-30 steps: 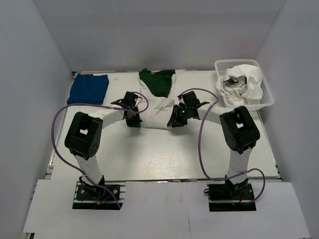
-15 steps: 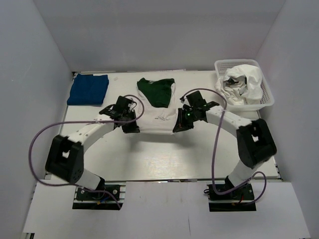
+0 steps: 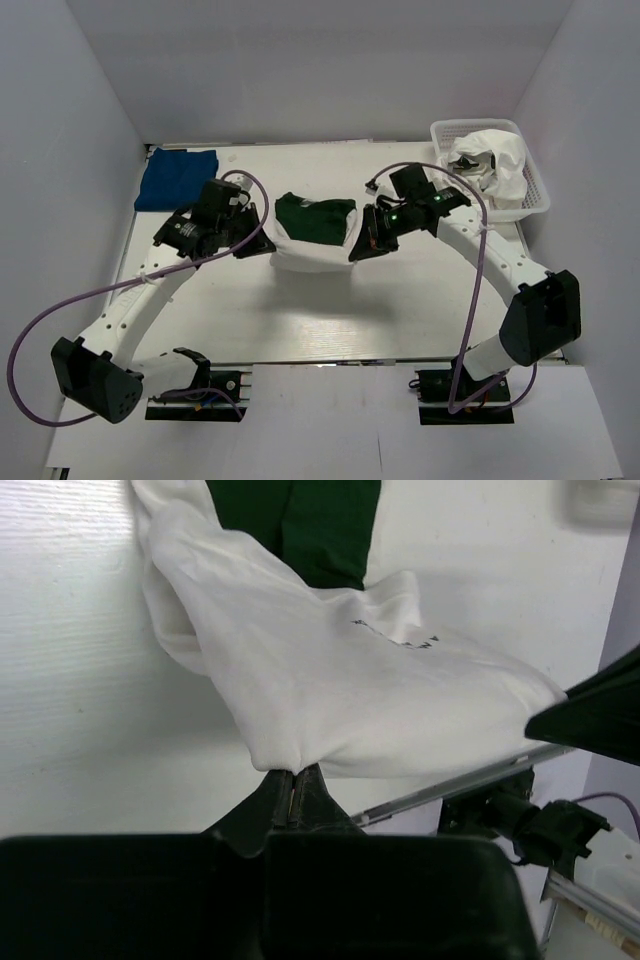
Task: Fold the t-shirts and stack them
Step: Fold the long partially folded tshirt into a neat square
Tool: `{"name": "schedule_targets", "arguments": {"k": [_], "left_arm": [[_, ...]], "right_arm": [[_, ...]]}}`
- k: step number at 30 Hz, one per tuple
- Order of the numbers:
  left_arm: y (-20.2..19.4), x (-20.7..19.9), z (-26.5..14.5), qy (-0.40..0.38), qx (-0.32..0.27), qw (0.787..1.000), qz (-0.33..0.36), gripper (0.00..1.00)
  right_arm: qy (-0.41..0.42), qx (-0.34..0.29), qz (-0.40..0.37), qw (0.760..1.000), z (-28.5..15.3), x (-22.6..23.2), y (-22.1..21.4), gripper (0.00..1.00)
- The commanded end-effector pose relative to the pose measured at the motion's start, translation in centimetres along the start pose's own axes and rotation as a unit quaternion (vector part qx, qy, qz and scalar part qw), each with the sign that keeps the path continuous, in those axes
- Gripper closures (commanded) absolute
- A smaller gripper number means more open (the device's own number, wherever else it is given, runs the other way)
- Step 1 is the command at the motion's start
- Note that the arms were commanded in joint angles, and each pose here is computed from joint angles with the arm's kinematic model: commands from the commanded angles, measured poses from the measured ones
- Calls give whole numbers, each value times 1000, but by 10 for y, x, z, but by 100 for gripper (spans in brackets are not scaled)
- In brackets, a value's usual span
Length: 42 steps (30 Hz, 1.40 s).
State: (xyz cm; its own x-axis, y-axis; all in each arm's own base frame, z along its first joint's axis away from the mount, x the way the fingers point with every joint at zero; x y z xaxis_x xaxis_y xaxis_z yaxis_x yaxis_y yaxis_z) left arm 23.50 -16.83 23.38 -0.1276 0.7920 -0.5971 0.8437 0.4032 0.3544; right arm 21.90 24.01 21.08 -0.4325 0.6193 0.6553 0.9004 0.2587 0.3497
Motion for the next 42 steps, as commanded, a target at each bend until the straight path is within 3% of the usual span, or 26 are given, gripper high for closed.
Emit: {"name": "schedule_targets", "arguments": {"k": [1, 6, 14, 27, 42], "left_arm": [[24, -5, -6, 22, -55, 998, -8, 100], [65, -5, 9, 58, -129, 989, -38, 100], [120, -20, 36, 103, -180, 977, -39, 100], [165, -4, 113, 178, -150, 972, -17, 100], [193, 3, 188, 156, -125, 980, 9, 100]], "right_arm": [[31, -1, 10, 999, -10, 2, 12, 100], [51, -37, 6, 998, -15, -7, 50, 100], [59, -81, 7, 995, -22, -25, 106, 100], [28, -97, 49, 994, 10, -85, 164, 100], [-1, -127, 92, 988, 46, -150, 196, 100]]}}
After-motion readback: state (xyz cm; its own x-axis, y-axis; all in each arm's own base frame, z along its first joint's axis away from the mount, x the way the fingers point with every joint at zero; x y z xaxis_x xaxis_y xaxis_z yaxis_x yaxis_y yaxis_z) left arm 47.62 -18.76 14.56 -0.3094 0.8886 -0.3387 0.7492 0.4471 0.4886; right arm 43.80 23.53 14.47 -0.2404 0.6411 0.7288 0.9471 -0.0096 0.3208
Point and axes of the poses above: each gripper's point midway between its finger pads, its own z axis out along the fingers, its own x axis along the line the jaws close on, y = z × x, the point moved 3 cm from there along -z, back along the fingers, and after that the axes turned 11 degrees about -z, right-handed, at the moved point
